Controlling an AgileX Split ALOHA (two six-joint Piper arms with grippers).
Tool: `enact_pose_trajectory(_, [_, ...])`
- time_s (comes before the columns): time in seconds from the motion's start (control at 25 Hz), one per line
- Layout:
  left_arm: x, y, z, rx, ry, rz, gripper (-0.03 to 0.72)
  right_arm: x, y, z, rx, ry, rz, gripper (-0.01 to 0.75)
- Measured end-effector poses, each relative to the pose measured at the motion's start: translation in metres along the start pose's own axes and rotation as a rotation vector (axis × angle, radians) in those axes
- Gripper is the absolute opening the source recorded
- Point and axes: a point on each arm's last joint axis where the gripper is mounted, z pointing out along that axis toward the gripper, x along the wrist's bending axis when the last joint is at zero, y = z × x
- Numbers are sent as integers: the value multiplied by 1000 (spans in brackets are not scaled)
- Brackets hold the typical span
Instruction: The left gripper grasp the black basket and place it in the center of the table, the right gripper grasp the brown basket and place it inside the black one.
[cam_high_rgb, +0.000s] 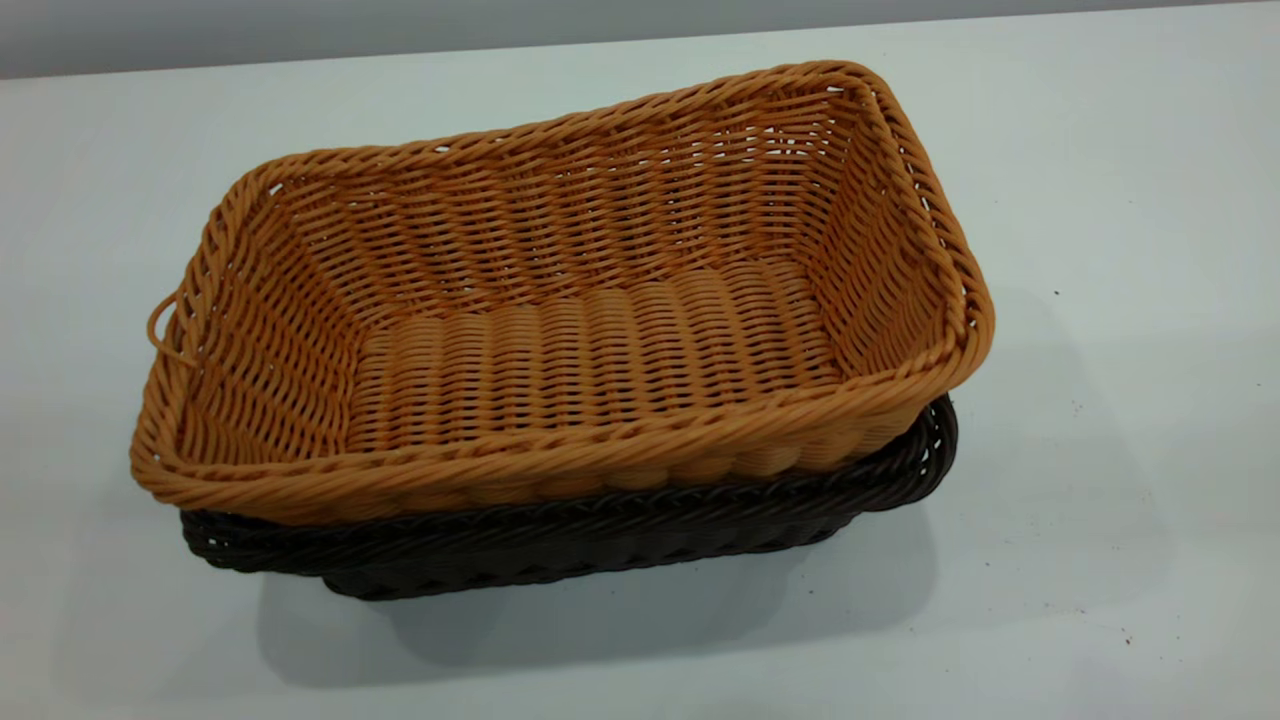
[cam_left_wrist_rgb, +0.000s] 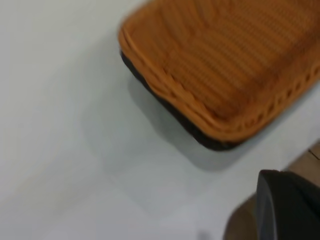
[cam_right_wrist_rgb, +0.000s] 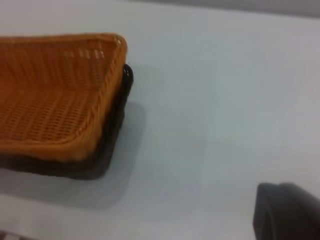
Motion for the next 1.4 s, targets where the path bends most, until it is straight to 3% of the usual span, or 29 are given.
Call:
enact_pose_trajectory(0.32, [-7,-33,6,-30,-21,-72,-1,0,0,-1,-5,4,2,5])
enact_pose_trajectory(0.76, [-13,-63,-20,-247,3,-60,-1,0,0,-1,-4,4,1,5])
enact_pose_trajectory(1.04, [-14,-63,-21,-256,1,-57,-1,0,0,-1,-4,1,3,5])
enact_pose_trajectory(1.4, [-14,-63,-21,-260,2,-57,-1,0,0,-1,-3,-184,112,5])
